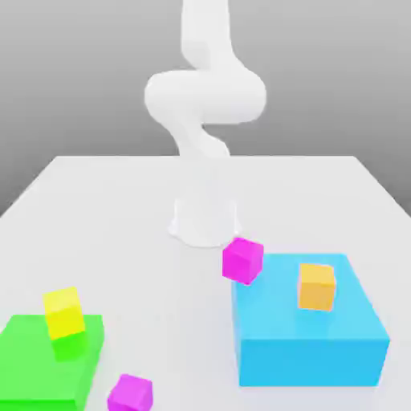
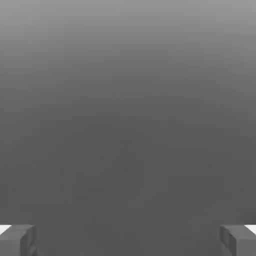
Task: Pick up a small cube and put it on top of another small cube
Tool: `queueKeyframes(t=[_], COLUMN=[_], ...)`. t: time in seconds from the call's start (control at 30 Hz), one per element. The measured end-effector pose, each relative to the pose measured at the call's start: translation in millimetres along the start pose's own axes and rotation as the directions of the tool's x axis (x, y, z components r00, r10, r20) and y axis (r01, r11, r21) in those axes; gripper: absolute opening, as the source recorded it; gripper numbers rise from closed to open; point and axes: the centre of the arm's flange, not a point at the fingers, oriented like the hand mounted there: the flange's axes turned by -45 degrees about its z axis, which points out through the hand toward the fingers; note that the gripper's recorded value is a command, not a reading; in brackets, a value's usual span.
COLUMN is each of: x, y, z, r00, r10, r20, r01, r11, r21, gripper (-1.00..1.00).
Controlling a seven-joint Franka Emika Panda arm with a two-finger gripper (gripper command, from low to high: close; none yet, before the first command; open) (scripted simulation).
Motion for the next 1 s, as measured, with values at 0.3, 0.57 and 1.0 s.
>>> queueKeyframes(t=[0.3,0.57,1.0], x=[-23,-89,-254], y=[31,64,106], z=[168,300,458], r00=[0.969,0.891,0.721], r10=[0.083,0.164,0.27], r20=[0.235,0.423,0.638], r01=[-0.078,-0.139,-0.187], r11=[0.996,0.986,0.962], r21=[-0.032,-0.089,-0.197], gripper=[0.0,0.0,0.0])
